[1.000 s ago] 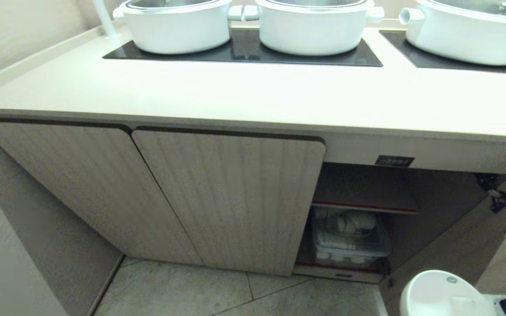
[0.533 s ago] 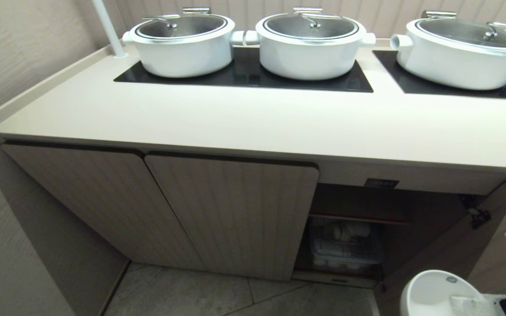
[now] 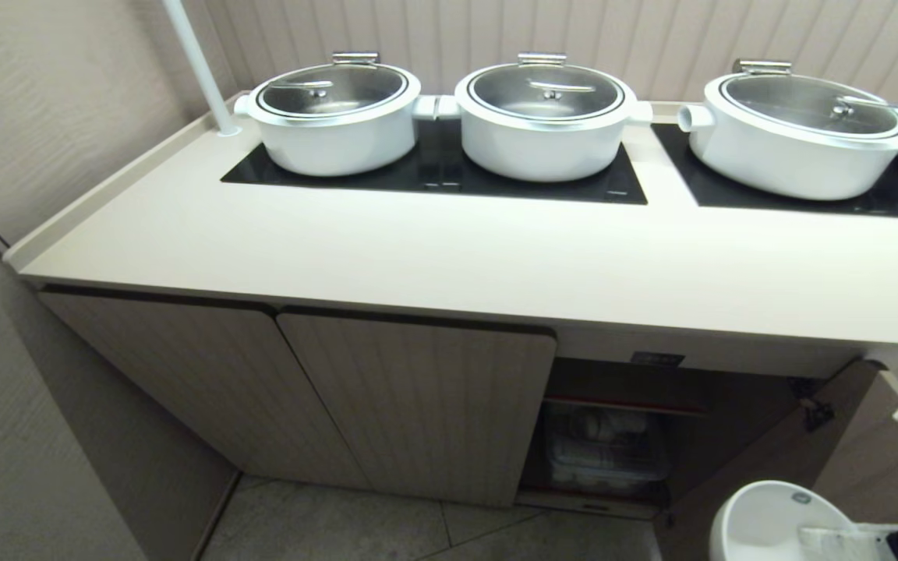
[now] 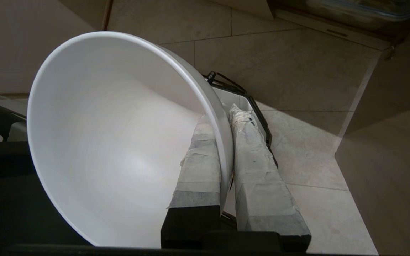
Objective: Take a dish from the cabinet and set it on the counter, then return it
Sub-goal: Place it on the table
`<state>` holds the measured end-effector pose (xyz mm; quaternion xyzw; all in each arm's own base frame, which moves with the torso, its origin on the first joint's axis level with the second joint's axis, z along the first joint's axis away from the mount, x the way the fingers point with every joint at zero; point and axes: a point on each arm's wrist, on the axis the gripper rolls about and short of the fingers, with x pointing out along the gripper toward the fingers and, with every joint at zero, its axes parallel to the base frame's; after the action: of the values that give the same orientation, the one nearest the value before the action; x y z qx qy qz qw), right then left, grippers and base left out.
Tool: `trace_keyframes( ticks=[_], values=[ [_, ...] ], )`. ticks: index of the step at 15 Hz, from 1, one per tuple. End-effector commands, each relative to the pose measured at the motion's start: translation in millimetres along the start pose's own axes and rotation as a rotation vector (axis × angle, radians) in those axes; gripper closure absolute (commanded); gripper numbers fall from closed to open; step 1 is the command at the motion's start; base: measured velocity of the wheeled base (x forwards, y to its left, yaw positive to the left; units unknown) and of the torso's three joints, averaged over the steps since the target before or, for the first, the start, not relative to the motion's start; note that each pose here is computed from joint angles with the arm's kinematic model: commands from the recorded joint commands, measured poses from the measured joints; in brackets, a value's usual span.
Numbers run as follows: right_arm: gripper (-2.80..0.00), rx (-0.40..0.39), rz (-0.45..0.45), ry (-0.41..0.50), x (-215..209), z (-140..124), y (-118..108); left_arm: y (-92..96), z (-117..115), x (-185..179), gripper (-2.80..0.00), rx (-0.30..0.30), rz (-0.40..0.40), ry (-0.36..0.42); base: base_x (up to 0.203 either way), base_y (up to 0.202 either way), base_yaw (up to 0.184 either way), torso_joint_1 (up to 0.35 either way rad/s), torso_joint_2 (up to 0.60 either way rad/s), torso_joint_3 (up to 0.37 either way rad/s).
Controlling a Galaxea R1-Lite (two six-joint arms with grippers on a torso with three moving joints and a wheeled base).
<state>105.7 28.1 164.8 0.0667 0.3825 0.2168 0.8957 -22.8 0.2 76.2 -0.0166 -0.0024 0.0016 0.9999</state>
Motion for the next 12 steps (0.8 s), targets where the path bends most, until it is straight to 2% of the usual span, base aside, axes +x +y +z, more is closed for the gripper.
trace_keyframes(
  ticks=[1, 12],
  values=[
    [0.00, 0.002, 0.003, 0.000, -0.6, 0.9, 0.4, 0.0, -0.1, 0.0, 0.00, -0.001, 0.001, 0.000, 0.000, 0.000, 0.000, 0.178, -0.36, -0.198],
    [0.00, -0.007, 0.004, -0.017, -3.7, 1.7, 1.3, 0.0, -0.2, 0.0, 0.00, -0.001, 0.001, 0.000, 0.000, 0.000, 0.000, 0.163, -0.34, -0.176]
  ],
)
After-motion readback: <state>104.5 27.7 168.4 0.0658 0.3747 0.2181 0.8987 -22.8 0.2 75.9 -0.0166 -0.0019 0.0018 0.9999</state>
